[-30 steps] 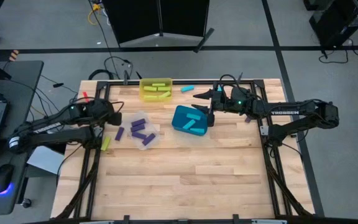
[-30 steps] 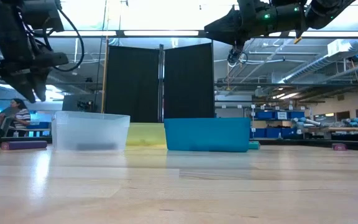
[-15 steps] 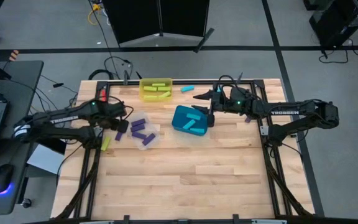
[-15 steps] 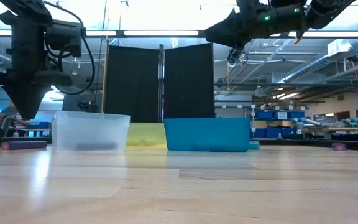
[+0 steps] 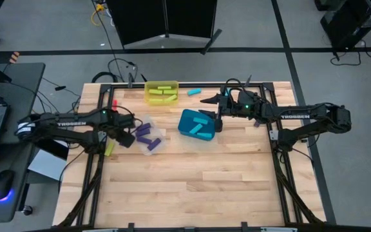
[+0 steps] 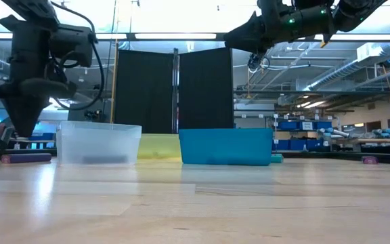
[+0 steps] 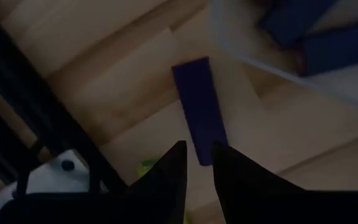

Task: Sort blocks
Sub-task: Put the violet block into the transparent bin

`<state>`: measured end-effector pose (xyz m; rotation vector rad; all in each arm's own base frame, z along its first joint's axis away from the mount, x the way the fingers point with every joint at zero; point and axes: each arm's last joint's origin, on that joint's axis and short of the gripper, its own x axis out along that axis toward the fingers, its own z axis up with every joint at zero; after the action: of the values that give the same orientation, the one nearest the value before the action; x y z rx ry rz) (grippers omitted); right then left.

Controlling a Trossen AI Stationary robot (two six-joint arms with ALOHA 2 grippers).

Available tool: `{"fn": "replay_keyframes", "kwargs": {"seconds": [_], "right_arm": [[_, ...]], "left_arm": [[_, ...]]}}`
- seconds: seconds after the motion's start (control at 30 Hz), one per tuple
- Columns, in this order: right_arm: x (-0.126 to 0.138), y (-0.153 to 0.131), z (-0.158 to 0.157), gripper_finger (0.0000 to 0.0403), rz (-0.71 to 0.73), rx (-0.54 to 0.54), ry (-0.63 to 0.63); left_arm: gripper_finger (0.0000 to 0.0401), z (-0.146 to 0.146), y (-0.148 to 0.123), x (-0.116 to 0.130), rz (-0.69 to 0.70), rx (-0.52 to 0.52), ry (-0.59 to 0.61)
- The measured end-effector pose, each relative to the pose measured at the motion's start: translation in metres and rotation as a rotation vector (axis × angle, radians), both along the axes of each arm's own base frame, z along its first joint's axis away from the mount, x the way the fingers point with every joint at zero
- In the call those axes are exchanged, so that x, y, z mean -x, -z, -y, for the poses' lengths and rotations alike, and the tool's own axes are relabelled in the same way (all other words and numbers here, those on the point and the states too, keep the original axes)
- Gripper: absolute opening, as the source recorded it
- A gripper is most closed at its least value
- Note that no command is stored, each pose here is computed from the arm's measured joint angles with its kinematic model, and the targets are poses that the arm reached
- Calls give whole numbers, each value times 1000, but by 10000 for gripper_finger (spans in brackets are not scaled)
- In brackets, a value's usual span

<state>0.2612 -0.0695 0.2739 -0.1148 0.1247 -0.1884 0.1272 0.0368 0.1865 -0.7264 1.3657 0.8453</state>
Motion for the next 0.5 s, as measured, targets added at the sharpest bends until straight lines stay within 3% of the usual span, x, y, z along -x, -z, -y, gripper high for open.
{"fn": "replay_keyframes", "kwargs": {"seconds": [0.27,0.5], "right_arm": [[0,-1,0,204,12,3,0],[-1,-1,-4,204,13,-2,-14]], "left_arm": [[93,3,2,-3,-25,-21,133],[141,7,20,-10,-54,77,221]]}}
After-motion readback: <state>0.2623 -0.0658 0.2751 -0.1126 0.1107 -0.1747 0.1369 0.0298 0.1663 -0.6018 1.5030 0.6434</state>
